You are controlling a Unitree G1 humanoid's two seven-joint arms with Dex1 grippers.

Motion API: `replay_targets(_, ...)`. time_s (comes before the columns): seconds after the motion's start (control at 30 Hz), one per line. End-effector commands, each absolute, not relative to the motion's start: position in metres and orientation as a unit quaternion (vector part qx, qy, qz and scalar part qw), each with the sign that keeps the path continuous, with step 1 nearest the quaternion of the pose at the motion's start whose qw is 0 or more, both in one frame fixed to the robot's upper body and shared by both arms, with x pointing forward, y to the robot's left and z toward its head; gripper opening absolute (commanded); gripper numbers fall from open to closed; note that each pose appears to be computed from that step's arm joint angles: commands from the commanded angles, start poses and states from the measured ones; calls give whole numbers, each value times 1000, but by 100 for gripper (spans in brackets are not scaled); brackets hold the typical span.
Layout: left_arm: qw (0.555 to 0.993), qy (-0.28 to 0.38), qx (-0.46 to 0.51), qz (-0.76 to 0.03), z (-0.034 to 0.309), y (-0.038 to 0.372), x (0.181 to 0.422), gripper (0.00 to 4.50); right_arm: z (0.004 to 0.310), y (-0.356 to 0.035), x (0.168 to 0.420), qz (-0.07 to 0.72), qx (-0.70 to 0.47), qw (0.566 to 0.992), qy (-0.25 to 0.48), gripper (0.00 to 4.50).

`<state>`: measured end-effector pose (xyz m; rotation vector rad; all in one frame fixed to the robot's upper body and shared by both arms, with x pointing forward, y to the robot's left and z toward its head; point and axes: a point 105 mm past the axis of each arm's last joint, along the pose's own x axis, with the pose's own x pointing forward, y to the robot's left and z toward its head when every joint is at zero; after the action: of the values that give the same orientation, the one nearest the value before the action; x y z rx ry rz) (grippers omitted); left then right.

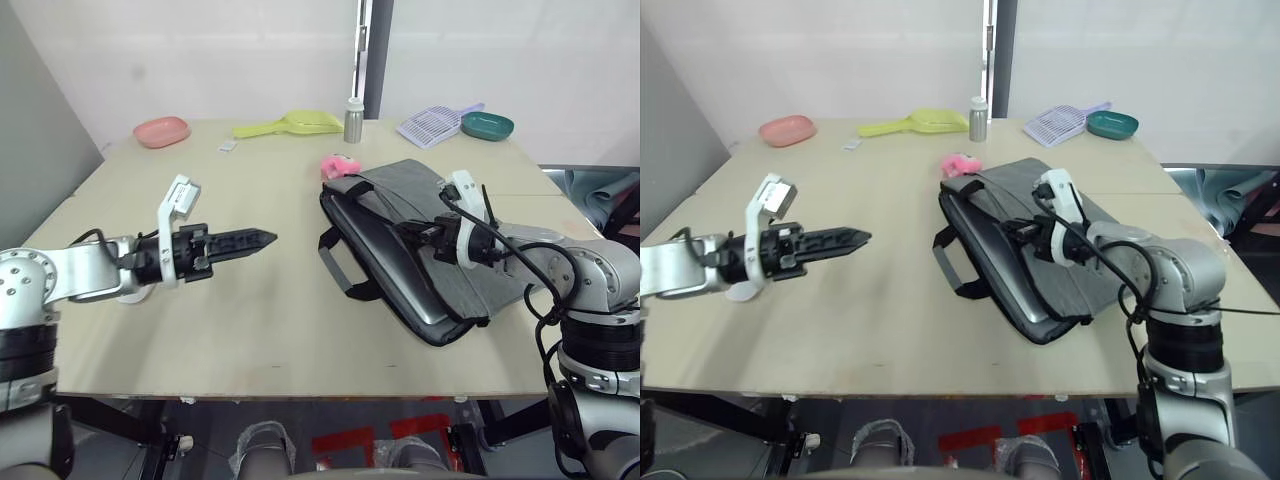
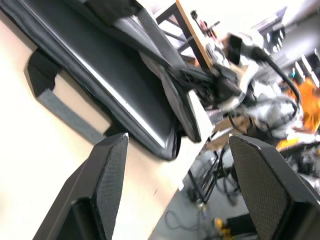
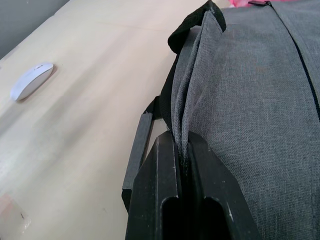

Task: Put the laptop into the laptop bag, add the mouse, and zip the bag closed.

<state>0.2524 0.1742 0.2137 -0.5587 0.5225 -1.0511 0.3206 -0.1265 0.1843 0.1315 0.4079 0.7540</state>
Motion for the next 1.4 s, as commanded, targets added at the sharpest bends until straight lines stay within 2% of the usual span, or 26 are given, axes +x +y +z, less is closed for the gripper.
replay_targets(0.03,809,185,-215,-515,234,192,240,334,202,-123,320,381,58,909,162,0)
replay_targets(0.23,816,157,-188,-523,241,217,229,334,201,-109,314,405,64,897,164,0)
replay_targets(0.47,830,160,-148,-513,234,240,225,334,199,-105,303,428,46,885,175,0)
replay_targets(0.77,831,169,-100,-520,228,243,221,334,185,-97,299,442,41,875,196,0)
replay_targets(0.97,854,166,-83,-486,228,266,220,334,191,-101,299,446,35,875,186,0)
replay_targets(1.2,874,146,-73,-459,236,282,222,337,166,-96,302,450,23,868,209,236)
replay_targets(1.4,889,146,-48,-431,246,300,218,337,182,-123,295,469,24,860,202,444)
